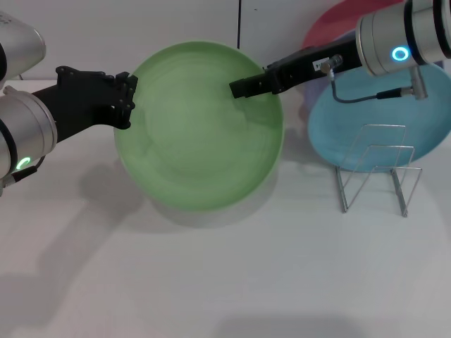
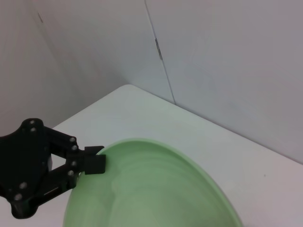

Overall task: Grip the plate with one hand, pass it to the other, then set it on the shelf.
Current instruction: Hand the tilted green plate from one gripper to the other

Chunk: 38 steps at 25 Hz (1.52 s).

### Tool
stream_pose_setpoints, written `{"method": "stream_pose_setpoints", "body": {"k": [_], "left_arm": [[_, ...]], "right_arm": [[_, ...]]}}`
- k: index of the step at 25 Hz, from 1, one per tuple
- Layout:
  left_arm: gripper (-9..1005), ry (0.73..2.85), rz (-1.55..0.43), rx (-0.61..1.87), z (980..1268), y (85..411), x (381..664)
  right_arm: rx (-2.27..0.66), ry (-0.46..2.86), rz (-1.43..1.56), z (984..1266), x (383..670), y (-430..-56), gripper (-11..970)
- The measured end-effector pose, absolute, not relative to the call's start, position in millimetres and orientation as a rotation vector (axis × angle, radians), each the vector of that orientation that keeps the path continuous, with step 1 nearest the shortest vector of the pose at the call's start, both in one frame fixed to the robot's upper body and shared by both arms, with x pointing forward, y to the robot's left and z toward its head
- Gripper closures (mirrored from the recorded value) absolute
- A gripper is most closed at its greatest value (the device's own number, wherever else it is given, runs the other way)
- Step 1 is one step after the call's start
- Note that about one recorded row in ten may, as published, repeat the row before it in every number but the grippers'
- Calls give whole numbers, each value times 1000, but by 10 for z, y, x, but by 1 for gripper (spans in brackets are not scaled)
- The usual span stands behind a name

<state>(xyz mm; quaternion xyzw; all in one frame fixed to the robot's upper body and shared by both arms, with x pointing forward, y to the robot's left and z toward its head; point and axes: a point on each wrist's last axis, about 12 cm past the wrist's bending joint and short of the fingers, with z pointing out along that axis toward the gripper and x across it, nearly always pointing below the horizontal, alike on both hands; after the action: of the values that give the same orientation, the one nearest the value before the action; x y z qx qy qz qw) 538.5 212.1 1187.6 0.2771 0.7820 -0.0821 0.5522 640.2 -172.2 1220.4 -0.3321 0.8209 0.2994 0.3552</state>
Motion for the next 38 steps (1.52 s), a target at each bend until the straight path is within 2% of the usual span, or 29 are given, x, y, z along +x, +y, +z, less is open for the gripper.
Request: {"method": "stream_pose_setpoints", "body": {"k": [4, 5, 12, 25, 28, 38], "left_arm": [[958, 1852, -195, 657, 11874, 2121, 5383], [956, 1852, -195, 657, 11874, 2121, 5383], [940, 1856, -197, 659, 11872, 2122, 5378], [910, 1872, -240, 737, 11912, 2000, 5353], [835, 1863, -248, 743, 11934, 1985, 5332], [599, 1840, -324, 810, 11974, 1916, 5268]], "right_arm": [[-860, 2121, 776, 12218, 6393, -1721, 305], [-861, 2122, 777, 12220, 6389, -1718, 522], [-862, 2125, 778, 12215, 6383, -1716, 591], [-856, 2134, 721, 12245, 6386, -1765, 812], [-861, 2143, 700, 12232, 6384, -1753, 865], [-902, 2167, 638, 12180, 6369, -1653, 893]]}}
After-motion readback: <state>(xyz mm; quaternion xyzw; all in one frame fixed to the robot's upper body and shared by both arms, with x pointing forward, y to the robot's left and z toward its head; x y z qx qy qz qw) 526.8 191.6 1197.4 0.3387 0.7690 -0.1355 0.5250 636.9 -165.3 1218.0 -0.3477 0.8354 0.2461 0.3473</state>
